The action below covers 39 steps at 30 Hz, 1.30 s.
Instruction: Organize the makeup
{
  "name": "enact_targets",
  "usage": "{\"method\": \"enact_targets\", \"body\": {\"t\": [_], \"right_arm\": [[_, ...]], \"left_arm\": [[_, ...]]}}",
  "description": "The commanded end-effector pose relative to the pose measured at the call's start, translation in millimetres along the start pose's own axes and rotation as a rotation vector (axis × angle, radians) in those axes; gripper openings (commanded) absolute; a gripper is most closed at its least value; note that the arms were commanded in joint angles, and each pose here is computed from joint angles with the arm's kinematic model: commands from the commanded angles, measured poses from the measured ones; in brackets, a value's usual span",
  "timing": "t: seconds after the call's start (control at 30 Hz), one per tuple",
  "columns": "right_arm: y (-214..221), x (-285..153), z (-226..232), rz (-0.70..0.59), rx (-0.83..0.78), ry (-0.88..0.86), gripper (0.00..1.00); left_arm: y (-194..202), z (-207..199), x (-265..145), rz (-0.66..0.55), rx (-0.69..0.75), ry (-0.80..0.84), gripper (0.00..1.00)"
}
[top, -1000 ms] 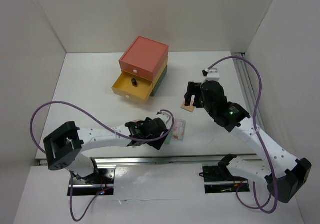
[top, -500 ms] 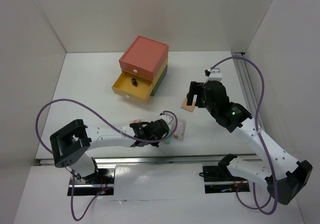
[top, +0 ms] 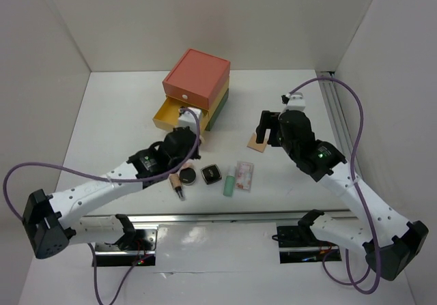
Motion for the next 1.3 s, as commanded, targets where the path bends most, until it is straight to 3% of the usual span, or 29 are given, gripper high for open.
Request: {"method": "enact_targets", "body": {"t": [0.0,0.17,0.3,0.4,0.47,0.6,0.63,0.67,0.73,0.87,1.03,1.17,1.27], "right_arm": [[-6.9,4.7,-4.8,-0.022,0.008,0.039,0.86],[-11.7,9.4,-2.8,-0.01,-0.015,0.041,0.88],[-6.2,15.0,-8.4,0.013,-0.028,0.088,0.88],[-3.6,17.8,-15.8,0.024,-0.02,0.133,0.91],[0.5,19.4,-16.3,0.042,-0.037,0.136,0.94],[-7.8,25.9,-21.1,0.045,-0.039,0.182,0.97],[-4.1,27.6,-21.2,0.062,-0.046,0.185,0.97],[-4.3,31.8,-23.7,0.071,-0.045,0.197,0.98],[-0.2,38.4,-29.6,0.094,-0.04,0.214,0.98],[9.4,56.8,-40.5,0.147,0.016,0.216,0.97],[46.7,98.7,-52.2,0.28,0.122,0.115,0.88],[60.8,125.8,-38.1,0.312,0.157,0.001,0.85],[62.0,135.8,-13.1,0.297,0.073,-0.115,0.84]], "left_arm": [[-51.1,35.9,23.3,-0.122,-0.061,-0.094,0.2],[-90.4,72.5,56.2,-0.163,-0.119,-0.145,0.2],[-113.2,77.4,75.4,-0.19,-0.134,-0.09,0.21],[-115.2,93.6,91.9,-0.149,-0.167,-0.138,0.37],[-108.0,101.0,104.2,-0.092,-0.205,-0.165,0.54],[-108.5,98.8,106.0,-0.065,-0.213,-0.168,0.64],[-108.2,97.5,102.3,-0.065,-0.213,-0.158,0.68],[-111.4,96.4,99.2,-0.074,-0.215,-0.153,0.81],[-113.4,95.2,91.0,-0.08,-0.216,-0.145,0.86],[-113.1,97.5,72.2,-0.085,-0.226,-0.156,0.88],[-94.8,88.4,34.4,-0.065,-0.258,-0.095,0.92],[-50.0,80.0,8.5,0.018,-0.267,-0.03,0.98],[-14.3,77.5,-9.2,0.098,-0.261,-0.059,1.0]]}}
Point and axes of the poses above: each gripper's point midway between its finger pads, its own x axis out along the fingers, its own z axis along the line the jaws close on, y = z × x, the point moved 2 cm from there along -x, back along the fingers, and after that the axes turned 13 degrees about -x, right-handed, at the moved point
